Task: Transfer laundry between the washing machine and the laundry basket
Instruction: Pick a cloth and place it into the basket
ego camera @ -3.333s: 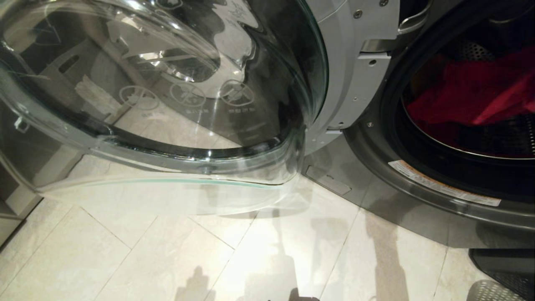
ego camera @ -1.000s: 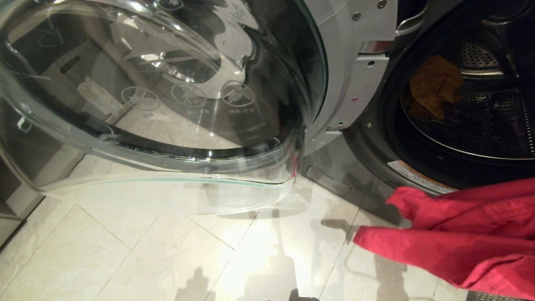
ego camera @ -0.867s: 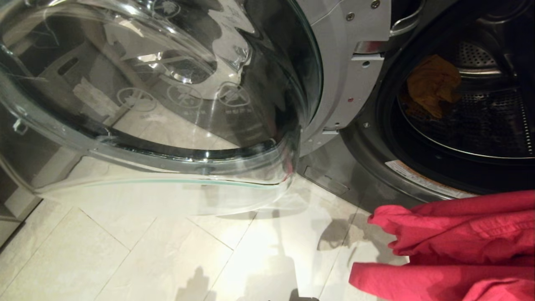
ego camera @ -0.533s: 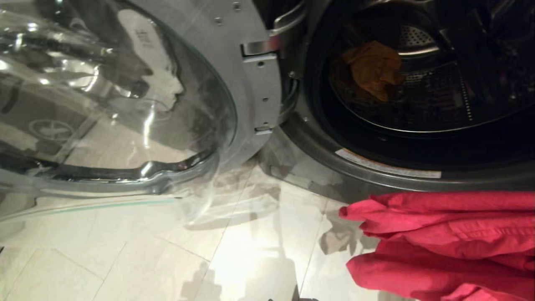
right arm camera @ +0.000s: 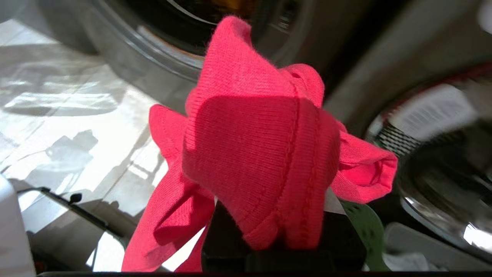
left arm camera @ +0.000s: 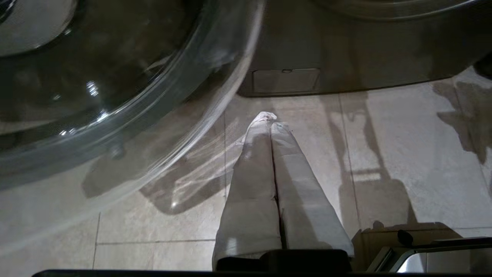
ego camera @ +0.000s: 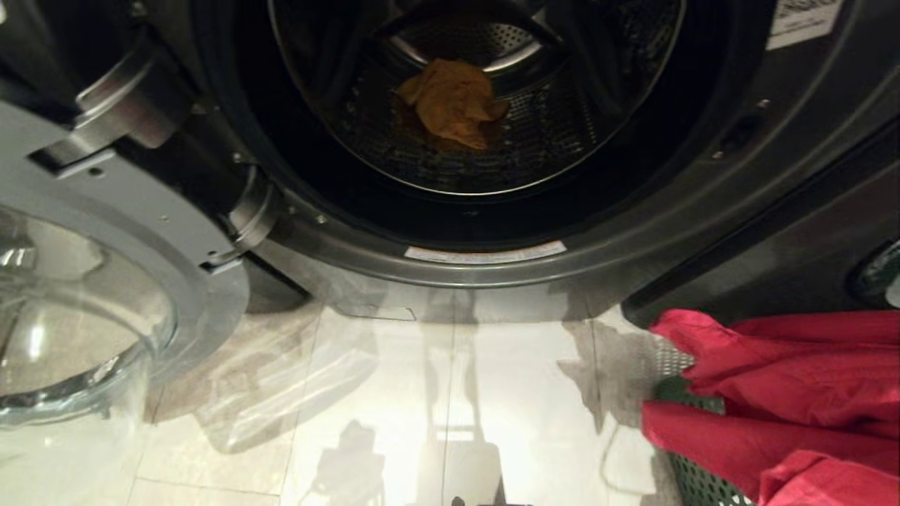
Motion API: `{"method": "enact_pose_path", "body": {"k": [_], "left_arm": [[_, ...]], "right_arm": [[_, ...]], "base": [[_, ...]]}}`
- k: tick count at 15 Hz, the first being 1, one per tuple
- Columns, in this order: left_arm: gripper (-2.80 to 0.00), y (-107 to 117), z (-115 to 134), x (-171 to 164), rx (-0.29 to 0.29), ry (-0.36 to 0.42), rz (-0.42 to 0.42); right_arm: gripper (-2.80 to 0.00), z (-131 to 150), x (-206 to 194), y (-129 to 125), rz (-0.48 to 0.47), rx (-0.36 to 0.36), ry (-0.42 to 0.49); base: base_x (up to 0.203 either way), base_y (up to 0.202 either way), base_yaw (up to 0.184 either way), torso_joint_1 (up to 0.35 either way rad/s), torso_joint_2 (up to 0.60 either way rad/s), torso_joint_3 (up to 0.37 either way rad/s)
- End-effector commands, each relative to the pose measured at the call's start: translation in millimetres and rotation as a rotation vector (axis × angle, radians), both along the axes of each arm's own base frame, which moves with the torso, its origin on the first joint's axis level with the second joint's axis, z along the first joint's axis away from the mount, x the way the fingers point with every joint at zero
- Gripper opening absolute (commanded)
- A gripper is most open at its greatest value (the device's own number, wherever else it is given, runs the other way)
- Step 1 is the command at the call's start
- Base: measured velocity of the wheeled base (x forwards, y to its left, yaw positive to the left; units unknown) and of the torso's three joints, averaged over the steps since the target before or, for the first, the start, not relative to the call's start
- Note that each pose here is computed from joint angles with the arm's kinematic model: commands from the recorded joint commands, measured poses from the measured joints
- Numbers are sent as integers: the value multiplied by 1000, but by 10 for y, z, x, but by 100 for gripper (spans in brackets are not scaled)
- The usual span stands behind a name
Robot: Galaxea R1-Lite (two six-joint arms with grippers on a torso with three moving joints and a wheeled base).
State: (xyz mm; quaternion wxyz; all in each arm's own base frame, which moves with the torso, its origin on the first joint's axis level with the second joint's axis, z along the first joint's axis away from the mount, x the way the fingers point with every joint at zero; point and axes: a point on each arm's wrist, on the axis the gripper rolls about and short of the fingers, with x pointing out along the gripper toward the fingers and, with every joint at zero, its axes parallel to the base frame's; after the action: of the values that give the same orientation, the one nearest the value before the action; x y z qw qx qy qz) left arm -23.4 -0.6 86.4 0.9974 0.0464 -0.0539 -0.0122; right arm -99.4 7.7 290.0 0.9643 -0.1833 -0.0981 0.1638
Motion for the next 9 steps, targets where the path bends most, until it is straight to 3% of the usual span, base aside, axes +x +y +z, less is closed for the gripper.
{"method": "enact_pose_path", "body": {"k": [1, 9], "left_arm": [[-280, 0, -111, 32, 0, 39, -1], [-280, 0, -111, 32, 2, 39, 0]], "right_arm": [[-280, 77, 97, 1, 1, -4, -6], [-280, 151, 184, 0, -5, -28, -34]], "base": [[0, 8, -177, 5, 3, -2], [1, 8, -178, 1, 2, -2]]}}
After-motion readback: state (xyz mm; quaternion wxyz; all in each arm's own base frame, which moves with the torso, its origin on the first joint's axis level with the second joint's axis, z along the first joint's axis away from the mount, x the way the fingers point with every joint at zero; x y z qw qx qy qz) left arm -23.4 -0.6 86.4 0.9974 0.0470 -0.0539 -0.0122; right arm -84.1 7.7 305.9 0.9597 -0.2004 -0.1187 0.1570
